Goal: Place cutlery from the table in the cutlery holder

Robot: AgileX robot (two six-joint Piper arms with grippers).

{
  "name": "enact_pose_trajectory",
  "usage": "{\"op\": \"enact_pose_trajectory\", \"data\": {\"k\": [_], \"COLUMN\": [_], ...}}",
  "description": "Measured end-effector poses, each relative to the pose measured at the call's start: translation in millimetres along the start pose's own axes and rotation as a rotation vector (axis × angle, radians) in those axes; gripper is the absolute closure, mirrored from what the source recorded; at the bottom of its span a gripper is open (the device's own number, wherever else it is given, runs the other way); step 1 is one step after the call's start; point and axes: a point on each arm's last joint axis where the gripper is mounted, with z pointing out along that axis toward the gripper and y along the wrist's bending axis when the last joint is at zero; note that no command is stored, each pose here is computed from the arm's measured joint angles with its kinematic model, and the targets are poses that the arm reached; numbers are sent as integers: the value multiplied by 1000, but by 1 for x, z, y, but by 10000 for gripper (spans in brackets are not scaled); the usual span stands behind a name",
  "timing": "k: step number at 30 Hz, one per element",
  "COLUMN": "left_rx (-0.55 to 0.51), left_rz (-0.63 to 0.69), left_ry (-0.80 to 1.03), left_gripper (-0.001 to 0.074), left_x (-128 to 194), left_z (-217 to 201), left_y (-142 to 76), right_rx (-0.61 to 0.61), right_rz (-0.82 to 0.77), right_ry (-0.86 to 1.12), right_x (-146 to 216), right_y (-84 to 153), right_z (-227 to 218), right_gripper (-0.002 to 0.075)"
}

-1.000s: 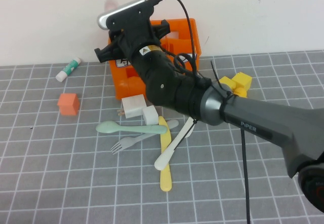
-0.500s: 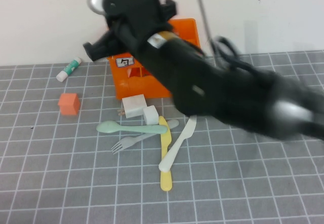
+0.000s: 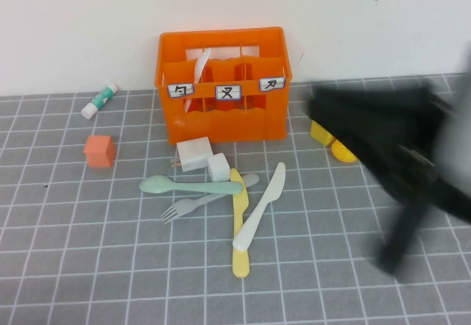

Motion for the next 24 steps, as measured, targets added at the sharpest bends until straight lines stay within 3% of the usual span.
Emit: {"op": "enact_pose_trajectory", "data": {"k": [4, 12, 18, 24], "left_rx": [0, 0, 0, 0], "left_rz": [0, 0, 0, 0], "left_ry": [0, 0, 0, 0], "left_gripper": [735, 735, 735, 735], "left_x": [0, 0, 0, 0], "left_z": [0, 0, 0, 0], "left_y": [0, 0, 0, 0], "right_rx": [-45, -37, 48, 187], "right_rz": [-42, -89, -66, -77], "right_ry": [-8, -25, -22, 110], "right_x": [13, 58, 99, 141], "right_y": [5, 14, 17, 9], "right_z": [-51, -103, -116, -121], "right_gripper": [727, 728, 728, 729]}}
